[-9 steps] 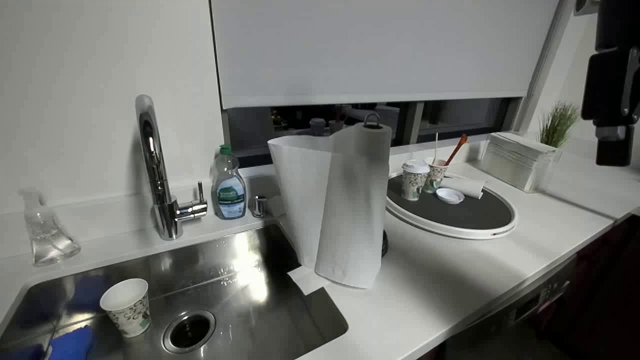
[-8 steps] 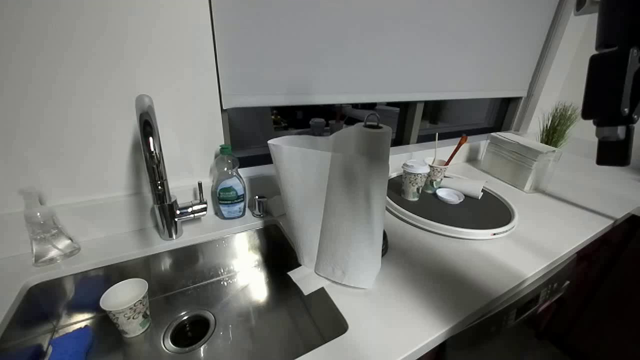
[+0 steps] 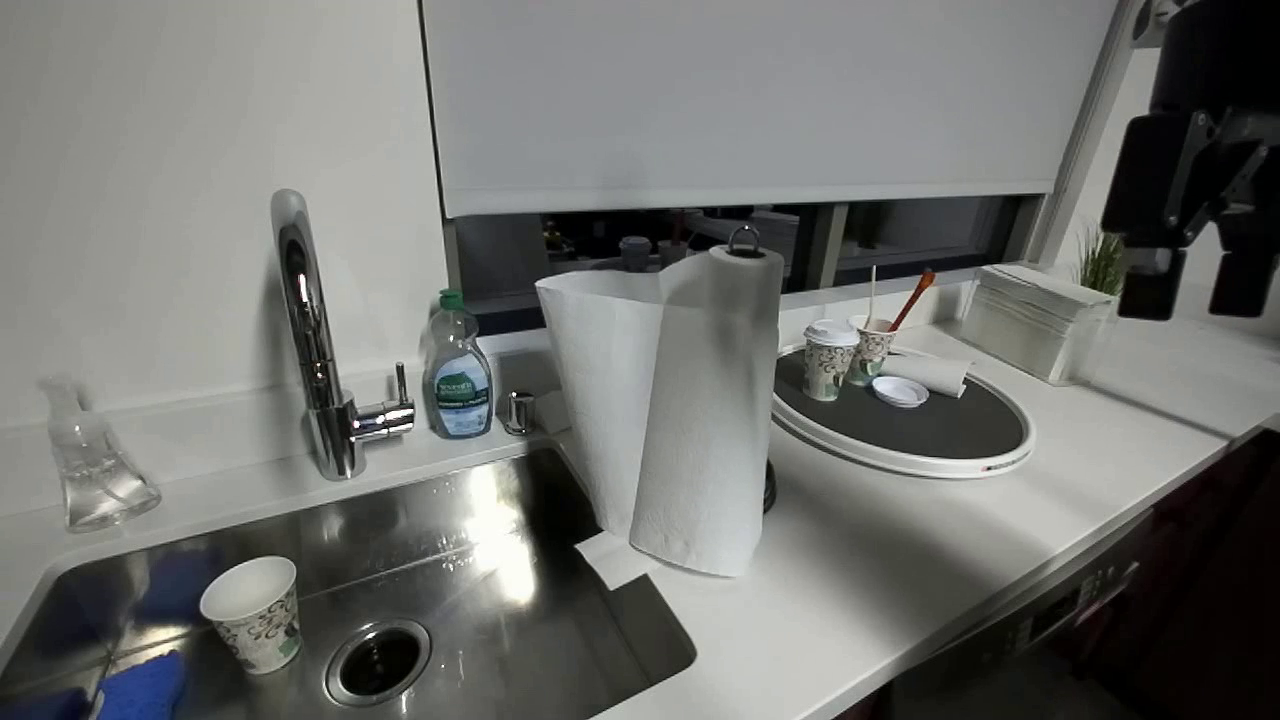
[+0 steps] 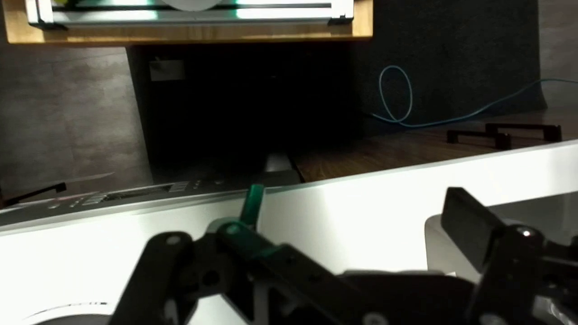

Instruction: Wrap the paper towel roll.

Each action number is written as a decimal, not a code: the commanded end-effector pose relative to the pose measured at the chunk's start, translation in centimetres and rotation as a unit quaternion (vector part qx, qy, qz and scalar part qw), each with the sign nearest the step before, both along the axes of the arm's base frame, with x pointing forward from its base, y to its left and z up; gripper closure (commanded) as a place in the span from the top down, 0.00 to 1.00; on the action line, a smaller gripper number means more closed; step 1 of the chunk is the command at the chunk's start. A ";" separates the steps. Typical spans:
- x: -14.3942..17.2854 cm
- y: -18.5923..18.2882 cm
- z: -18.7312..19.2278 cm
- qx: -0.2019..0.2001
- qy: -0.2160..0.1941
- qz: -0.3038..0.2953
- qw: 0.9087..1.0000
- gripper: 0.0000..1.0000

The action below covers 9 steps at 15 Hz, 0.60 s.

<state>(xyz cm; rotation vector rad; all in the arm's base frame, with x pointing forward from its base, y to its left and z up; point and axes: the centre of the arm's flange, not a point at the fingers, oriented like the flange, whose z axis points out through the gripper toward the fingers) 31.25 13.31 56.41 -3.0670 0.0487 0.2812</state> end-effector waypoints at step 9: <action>5.1 -11.4 -6.1 0.141 -0.022 -0.073 0.987 1.00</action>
